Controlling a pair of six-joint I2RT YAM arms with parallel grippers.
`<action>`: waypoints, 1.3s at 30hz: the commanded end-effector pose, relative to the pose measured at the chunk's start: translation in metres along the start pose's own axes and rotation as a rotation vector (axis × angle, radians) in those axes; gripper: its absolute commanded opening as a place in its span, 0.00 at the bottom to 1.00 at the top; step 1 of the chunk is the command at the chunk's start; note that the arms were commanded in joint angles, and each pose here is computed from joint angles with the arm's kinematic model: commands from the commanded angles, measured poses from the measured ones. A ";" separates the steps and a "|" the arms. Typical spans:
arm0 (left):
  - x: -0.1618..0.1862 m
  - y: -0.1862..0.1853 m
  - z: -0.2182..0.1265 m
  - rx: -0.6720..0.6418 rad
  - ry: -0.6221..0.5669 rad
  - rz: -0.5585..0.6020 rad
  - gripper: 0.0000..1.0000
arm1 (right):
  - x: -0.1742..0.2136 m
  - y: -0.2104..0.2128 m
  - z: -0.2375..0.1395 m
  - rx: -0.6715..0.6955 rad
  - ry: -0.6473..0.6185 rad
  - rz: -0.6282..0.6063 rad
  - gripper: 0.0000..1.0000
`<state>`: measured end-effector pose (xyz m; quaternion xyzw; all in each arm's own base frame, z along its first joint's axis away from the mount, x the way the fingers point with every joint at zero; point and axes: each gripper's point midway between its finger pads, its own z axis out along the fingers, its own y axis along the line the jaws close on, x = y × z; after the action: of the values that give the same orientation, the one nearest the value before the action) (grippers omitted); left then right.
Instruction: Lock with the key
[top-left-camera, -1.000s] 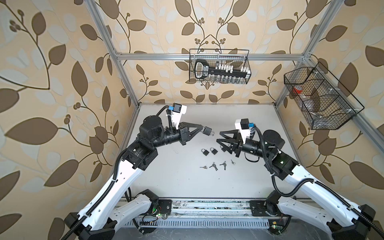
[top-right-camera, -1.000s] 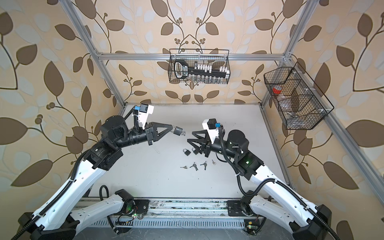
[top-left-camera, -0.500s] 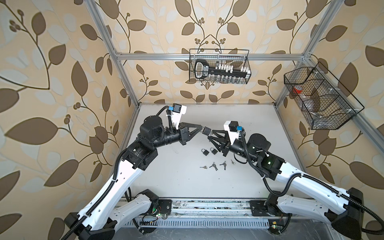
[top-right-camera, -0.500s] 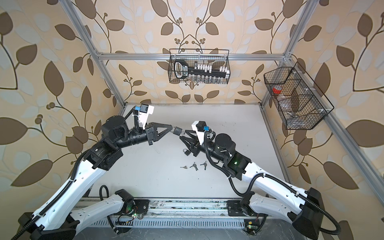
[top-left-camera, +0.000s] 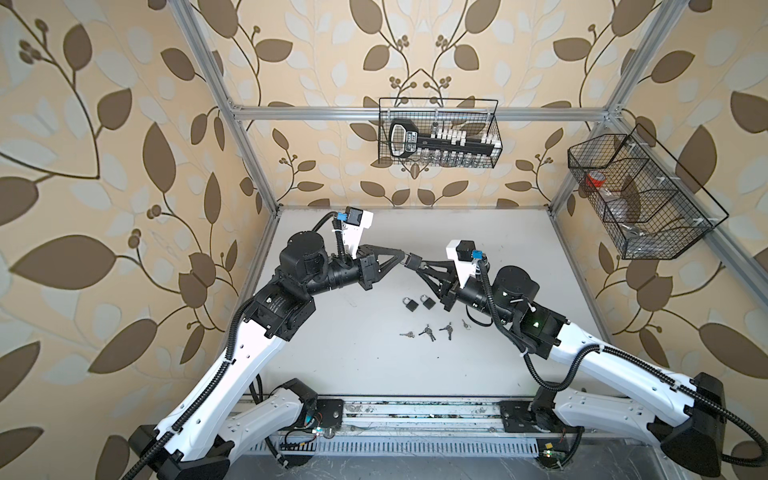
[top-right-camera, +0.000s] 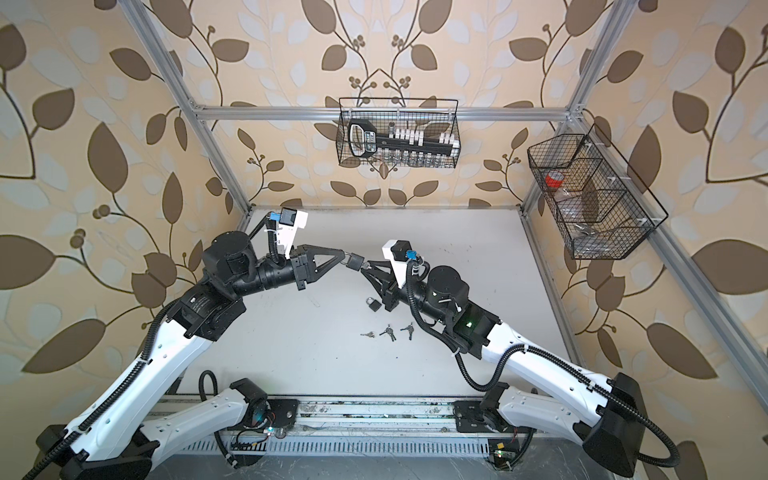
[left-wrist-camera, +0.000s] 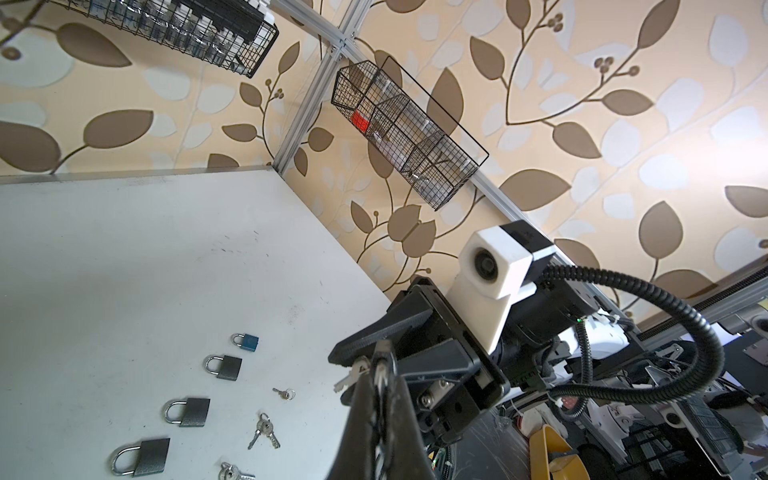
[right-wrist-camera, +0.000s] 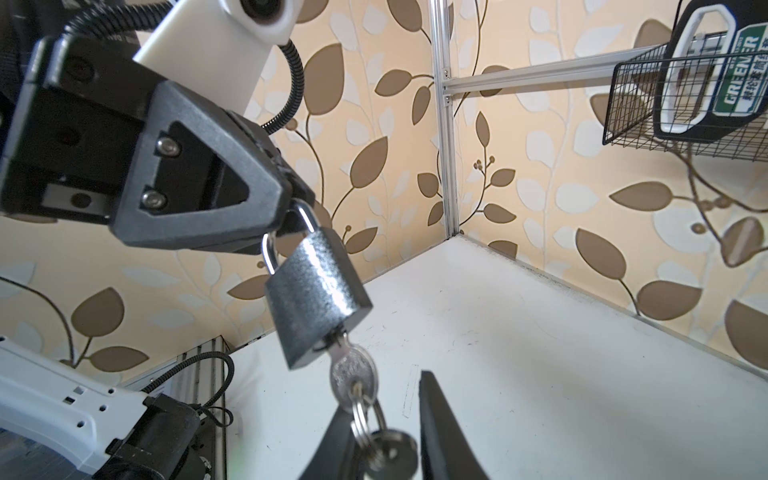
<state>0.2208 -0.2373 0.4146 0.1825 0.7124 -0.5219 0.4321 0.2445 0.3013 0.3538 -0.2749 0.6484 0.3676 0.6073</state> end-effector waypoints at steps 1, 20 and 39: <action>-0.023 -0.021 -0.010 0.043 -0.076 0.067 0.00 | -0.023 0.005 -0.004 -0.013 -0.058 -0.001 0.19; -0.031 -0.026 -0.022 0.008 -0.119 0.092 0.00 | 0.025 -0.024 -0.024 0.140 0.049 0.006 0.00; 0.016 0.108 -0.042 -0.654 0.008 -0.072 0.00 | 0.137 -0.028 -0.002 0.131 0.439 0.090 0.00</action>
<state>0.2613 -0.1838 0.3529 0.0499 0.8315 -0.3394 0.4370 0.2550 0.2879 0.2277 -0.2759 0.7843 0.2698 0.4857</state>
